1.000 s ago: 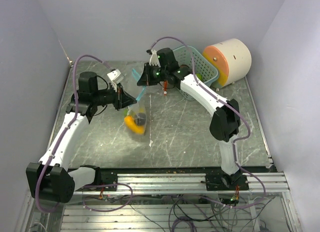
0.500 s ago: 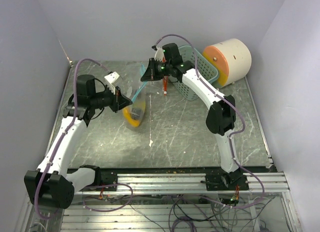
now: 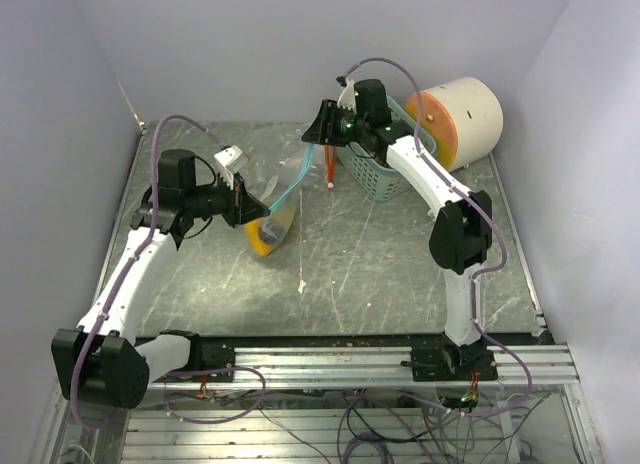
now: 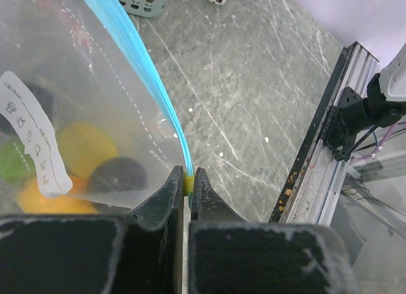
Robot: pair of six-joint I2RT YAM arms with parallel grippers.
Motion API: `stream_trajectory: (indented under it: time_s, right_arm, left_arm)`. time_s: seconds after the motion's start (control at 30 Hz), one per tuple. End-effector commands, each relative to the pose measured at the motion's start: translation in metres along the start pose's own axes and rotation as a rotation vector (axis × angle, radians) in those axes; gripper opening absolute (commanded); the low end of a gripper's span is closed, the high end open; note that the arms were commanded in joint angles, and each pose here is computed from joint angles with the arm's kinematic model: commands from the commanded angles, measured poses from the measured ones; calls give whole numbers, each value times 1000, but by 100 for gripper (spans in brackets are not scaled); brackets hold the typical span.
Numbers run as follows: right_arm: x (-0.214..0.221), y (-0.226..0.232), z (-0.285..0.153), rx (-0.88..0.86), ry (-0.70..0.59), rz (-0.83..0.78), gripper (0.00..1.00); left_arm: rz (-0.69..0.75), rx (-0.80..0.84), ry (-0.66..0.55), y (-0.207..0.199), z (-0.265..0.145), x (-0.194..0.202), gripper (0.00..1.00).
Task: Open the zip-top bag and remove the fake food
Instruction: Open the zipper of the food storage bag at the center of the board.
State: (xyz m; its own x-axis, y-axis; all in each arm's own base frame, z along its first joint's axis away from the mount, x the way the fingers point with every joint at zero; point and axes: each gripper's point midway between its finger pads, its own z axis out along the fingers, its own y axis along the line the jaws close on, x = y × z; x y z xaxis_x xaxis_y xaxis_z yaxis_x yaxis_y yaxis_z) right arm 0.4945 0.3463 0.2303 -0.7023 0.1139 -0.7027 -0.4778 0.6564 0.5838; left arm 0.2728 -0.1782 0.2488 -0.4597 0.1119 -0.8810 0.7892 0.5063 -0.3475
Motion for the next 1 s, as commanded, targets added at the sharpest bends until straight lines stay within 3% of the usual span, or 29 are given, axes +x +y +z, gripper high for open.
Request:
stream_trajectory:
  time_s: [0.0,0.37,0.5,0.73,0.97]
  right_arm:
    - [-26,25,-20,-10,-96,-48,45]
    - [-13,20,-29,25,-59,-27,42]
    - [-19,29,-51,42,-103,-49,42]
    - [-6,33,-65,38,-64,-43,26]
    - [21,35,-65,27,-18,-4,36]
  left_arm:
    - [-15,36,-7,-1,4,1,7]
    - [-23,-3,-13,7,6,4,7]
    - [-29,-8,-14,10,8,4,7]
    - [-41,1,-22,13,13,4,7]
    - [-46,-1,-32,16,15,3,7]
